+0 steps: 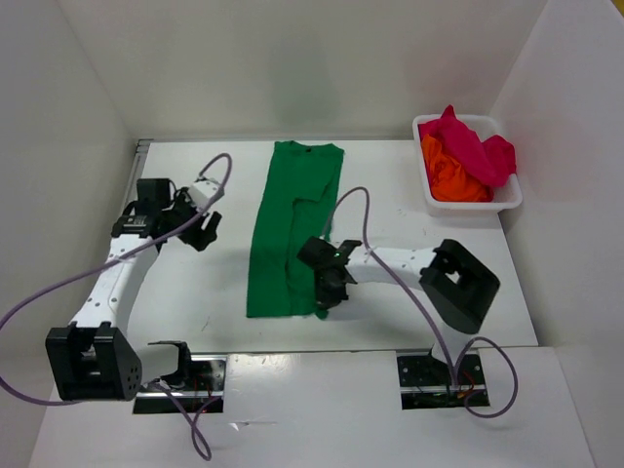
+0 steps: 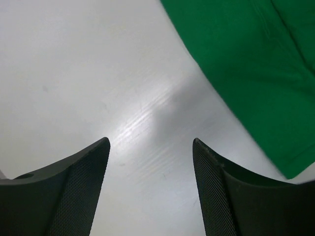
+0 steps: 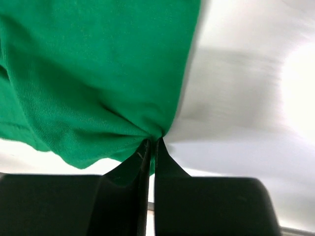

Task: Fold and stack the t-shirts
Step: Rotate the tshirt 90 degrees

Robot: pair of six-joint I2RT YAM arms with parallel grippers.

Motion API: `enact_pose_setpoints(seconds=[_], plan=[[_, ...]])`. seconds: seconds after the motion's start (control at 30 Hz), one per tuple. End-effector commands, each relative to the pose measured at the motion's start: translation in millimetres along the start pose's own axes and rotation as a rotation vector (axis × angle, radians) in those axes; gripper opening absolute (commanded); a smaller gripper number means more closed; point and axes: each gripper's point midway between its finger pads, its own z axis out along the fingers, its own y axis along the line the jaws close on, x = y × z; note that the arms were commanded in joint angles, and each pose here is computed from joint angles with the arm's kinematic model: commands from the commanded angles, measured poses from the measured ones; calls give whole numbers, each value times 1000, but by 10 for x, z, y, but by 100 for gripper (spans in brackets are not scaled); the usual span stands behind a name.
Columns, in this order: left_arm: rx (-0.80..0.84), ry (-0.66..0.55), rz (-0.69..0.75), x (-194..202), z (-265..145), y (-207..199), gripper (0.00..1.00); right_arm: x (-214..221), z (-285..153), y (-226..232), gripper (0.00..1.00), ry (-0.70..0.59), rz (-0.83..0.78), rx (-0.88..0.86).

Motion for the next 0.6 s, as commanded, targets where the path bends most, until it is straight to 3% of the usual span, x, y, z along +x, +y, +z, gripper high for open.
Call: enact_pose_setpoints(seconds=[0.0, 0.03, 0.2, 0.23, 0.33, 0.57], plan=[[-1, -31, 294, -403, -175, -156, 75, 289, -61, -583, 3, 41, 17, 121], [63, -5, 371, -400, -124, -415, 75, 294, -85, -628, 11, 37, 26, 120], [127, 108, 784, -255, 7, -972, 75, 434, -316, -576, 33, 68, 32, 25], [176, 112, 880, -149, 25, -1218, 75, 491, -350, -576, 42, 78, 33, 18], [215, 118, 1028, -45, 56, -1448, 75, 547, -552, -485, 51, 72, 35, -69], [329, 20, 1434, 195, 179, -1933, 77, 223, -822, -326, 54, -28, 99, -184]])
